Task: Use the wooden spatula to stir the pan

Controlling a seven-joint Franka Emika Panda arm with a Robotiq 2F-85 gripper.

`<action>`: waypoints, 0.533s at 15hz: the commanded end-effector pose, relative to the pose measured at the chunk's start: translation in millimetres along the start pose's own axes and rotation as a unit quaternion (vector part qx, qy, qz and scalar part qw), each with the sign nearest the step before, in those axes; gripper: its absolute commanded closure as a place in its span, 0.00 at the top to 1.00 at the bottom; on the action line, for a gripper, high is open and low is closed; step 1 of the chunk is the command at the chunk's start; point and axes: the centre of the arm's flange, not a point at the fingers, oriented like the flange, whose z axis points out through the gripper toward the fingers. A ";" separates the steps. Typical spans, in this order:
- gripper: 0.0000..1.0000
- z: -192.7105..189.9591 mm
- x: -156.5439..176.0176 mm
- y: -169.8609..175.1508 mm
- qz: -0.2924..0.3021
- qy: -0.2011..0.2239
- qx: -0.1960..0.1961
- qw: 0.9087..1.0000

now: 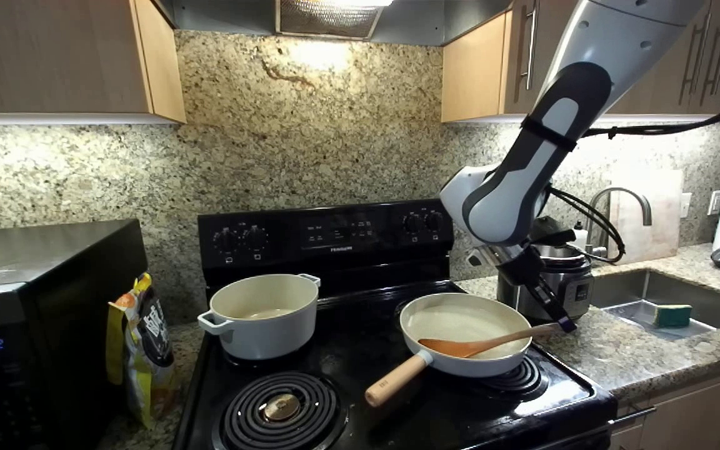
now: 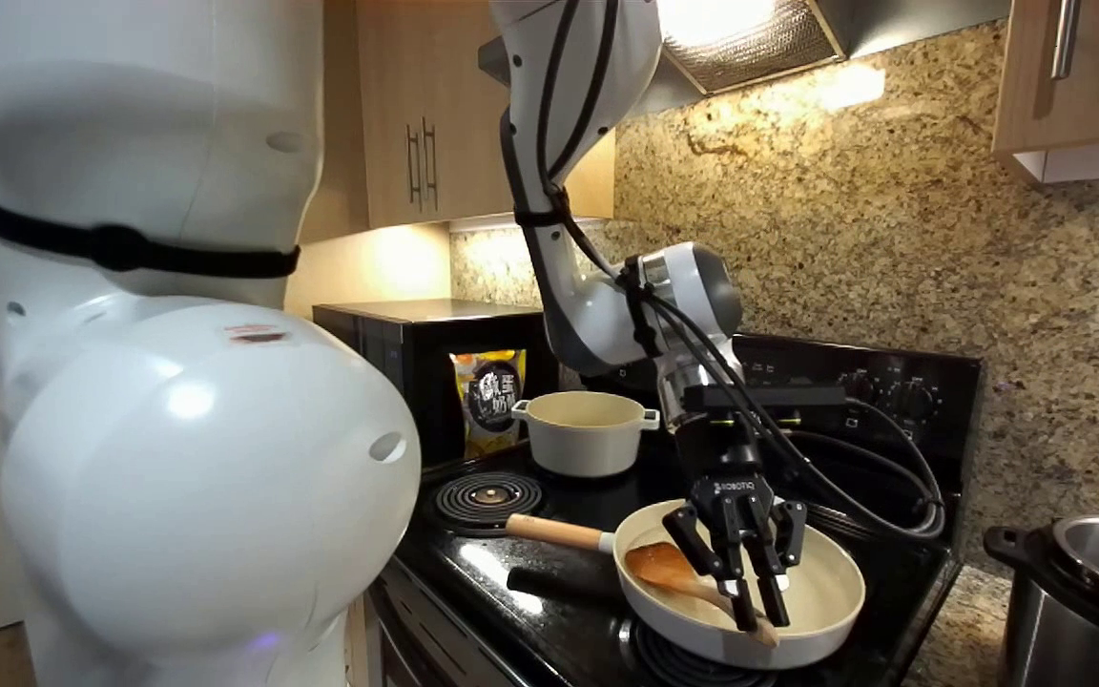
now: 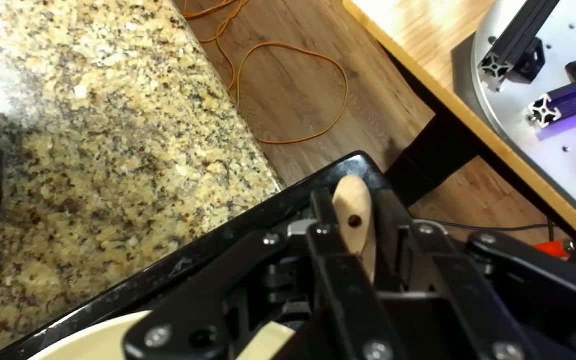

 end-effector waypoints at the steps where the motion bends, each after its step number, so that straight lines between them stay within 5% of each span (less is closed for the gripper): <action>1: 0.09 -0.3 -19.9 -25.4 0.005 0.000 -0.006 1.000; 8: 0.10 0.3 -26.7 -38.2 0.035 0.016 0.023 0.999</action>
